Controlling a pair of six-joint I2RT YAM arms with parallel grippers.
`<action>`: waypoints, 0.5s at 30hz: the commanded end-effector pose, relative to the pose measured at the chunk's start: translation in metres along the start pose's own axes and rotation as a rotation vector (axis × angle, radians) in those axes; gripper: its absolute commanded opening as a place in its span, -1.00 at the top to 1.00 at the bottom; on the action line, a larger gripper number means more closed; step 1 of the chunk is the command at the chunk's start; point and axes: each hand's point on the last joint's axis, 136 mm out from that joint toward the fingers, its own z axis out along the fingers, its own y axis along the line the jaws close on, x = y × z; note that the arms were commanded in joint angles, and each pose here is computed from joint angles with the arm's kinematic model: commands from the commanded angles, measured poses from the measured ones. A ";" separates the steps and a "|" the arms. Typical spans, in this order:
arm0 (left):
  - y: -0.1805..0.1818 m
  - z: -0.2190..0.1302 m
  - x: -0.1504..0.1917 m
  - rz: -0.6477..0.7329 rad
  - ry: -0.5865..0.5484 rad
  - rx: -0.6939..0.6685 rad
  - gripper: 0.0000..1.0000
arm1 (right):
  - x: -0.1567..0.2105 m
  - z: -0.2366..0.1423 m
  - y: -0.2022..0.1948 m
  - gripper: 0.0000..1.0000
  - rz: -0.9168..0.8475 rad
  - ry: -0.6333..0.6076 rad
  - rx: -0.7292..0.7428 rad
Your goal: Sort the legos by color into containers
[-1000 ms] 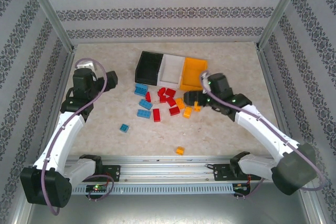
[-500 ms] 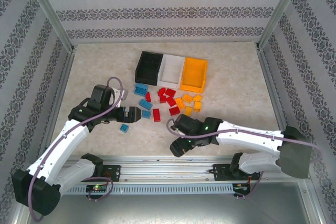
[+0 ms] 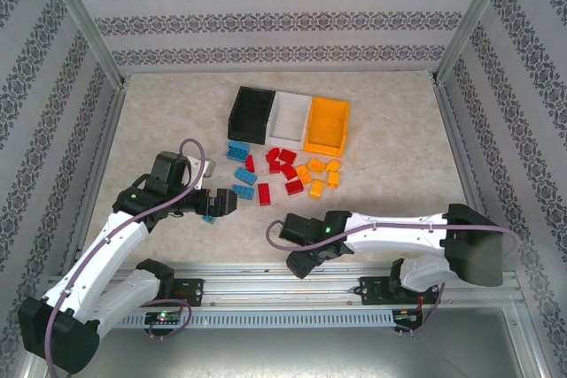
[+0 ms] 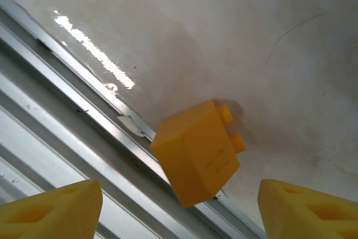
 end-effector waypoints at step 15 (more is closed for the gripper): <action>-0.006 0.000 -0.001 0.043 -0.021 0.030 -1.00 | -0.017 0.016 -0.021 -0.10 0.052 -0.044 0.115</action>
